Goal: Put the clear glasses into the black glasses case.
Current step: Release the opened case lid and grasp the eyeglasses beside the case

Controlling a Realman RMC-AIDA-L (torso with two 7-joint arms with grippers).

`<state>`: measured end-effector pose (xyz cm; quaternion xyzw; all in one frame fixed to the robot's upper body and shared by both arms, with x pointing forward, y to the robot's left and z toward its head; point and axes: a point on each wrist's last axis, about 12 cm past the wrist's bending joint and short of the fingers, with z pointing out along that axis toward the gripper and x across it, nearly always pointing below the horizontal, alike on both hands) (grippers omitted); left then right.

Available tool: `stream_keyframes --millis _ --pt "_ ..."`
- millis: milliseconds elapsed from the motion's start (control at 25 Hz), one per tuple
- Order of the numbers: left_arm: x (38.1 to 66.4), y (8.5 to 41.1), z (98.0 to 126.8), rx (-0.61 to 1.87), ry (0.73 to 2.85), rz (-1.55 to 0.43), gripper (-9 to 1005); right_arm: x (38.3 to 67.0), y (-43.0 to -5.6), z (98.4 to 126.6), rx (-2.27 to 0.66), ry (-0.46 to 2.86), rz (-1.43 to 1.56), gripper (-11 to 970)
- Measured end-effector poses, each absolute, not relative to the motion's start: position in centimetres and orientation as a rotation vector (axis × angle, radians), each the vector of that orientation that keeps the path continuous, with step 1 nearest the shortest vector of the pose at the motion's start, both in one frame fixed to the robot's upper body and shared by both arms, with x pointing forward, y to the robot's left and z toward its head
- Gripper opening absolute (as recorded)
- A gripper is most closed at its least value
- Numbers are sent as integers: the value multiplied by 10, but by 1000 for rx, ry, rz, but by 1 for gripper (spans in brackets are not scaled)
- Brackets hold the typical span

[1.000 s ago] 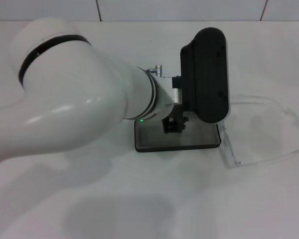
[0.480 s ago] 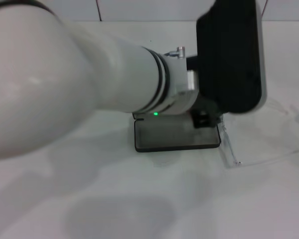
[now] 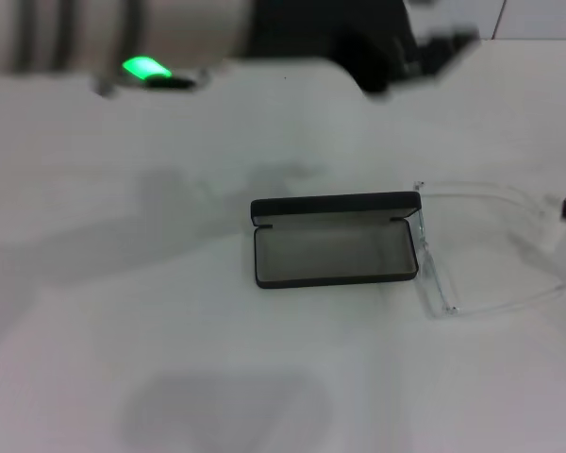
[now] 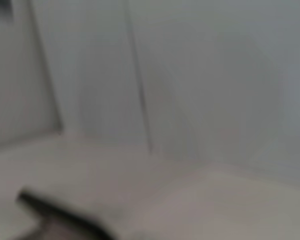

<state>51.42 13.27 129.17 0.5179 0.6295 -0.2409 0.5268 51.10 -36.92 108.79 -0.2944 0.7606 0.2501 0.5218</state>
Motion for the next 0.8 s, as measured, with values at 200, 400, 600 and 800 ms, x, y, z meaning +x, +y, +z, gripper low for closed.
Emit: stream_keyframes --millis 200,400,600,800 --pt "510 194 1300 1052 1452 -770 448 530 -338 1107 -851 2062 616 842" --pt "508 249 1277 908 1447 -952 444 538 -302 1150 -994 2210 557 833" --pt "510 288 1236 794 1459 -1055 440 542 -274 1200 -974 2280 618 822" --pt "511 304 1215 733 1454 -1029 441 555 -249 1238 -846 2433 529 811"
